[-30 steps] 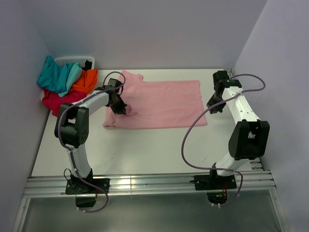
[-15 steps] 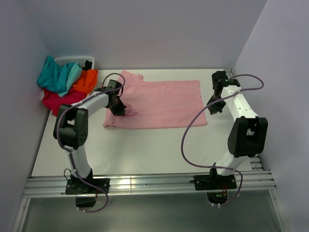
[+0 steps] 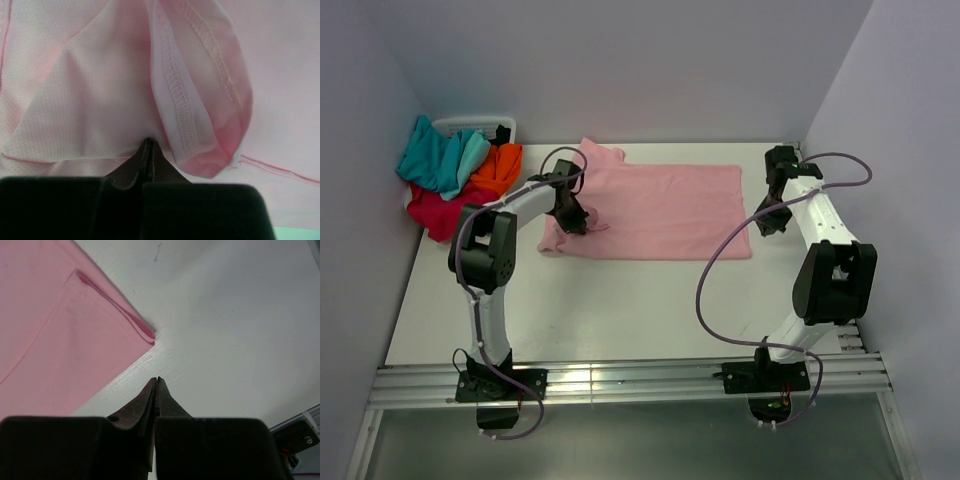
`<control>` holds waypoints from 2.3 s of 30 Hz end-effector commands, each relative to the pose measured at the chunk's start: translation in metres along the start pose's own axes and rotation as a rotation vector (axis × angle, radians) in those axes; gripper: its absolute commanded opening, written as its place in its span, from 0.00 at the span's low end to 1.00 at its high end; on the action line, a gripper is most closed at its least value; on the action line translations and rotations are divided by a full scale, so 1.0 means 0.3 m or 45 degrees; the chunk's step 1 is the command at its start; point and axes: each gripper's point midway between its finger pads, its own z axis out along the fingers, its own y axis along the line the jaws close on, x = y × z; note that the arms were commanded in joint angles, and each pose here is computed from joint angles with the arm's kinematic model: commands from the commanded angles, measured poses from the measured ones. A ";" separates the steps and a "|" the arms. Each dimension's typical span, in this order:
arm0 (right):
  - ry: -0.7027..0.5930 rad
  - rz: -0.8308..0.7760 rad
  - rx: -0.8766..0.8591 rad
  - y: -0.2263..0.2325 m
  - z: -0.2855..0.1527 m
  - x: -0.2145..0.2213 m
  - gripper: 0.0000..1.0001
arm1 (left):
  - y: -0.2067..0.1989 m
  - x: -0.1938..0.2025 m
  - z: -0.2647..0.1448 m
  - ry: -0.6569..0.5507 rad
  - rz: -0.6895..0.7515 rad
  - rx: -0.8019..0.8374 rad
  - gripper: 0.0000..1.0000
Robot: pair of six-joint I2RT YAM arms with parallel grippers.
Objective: Fold and stack the t-shirts
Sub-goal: Fold the flattened tshirt in 1/3 of the way
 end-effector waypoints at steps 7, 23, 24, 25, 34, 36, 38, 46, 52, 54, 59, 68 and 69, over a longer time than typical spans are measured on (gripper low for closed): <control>-0.055 0.017 0.006 -0.008 -0.018 -0.061 0.00 | -0.168 -0.133 0.033 -0.057 -0.014 0.048 0.07; -0.073 0.027 -0.156 0.062 -0.085 -0.082 0.66 | -0.424 -0.512 -0.303 -0.374 -0.047 0.524 1.00; -0.072 0.026 -0.169 0.070 -0.088 -0.080 0.66 | -0.371 -0.513 -0.308 -0.403 -0.048 0.458 0.99; -0.068 0.018 -0.190 0.085 -0.093 -0.072 0.66 | -0.332 -0.501 -0.370 -0.424 -0.041 0.432 1.00; 0.085 -0.108 -0.330 0.285 -0.022 0.093 0.00 | 0.054 -0.266 -0.274 -0.329 -0.022 0.126 0.98; 0.107 -0.147 -0.328 0.329 0.007 0.125 0.00 | 0.101 -0.261 -0.257 -0.314 -0.021 0.080 0.97; 0.130 -0.158 -0.313 0.354 0.038 0.140 0.00 | 0.125 -0.255 -0.247 -0.310 -0.014 0.048 0.97; 0.177 -0.177 -0.296 0.412 0.073 0.144 0.00 | 0.234 -0.279 -0.213 -0.298 -0.084 -0.066 0.98; 0.200 -0.185 -0.271 0.382 0.084 0.193 0.00 | 0.293 -0.245 -0.204 -0.250 -0.159 -0.092 0.95; 0.205 -0.185 -0.265 0.374 0.098 0.205 0.00 | 0.305 -0.223 -0.196 -0.232 -0.176 -0.096 0.94; 0.210 -0.195 -0.217 0.350 0.137 0.224 0.00 | 0.324 -0.189 -0.167 -0.197 -0.188 -0.107 0.88; 0.199 -0.216 -0.178 0.335 0.163 0.219 0.00 | 0.289 -0.180 -0.093 -0.138 -0.230 -0.062 0.72; 0.202 -0.218 -0.169 0.328 0.171 0.223 0.00 | 0.289 -0.180 -0.074 -0.131 -0.232 -0.063 0.69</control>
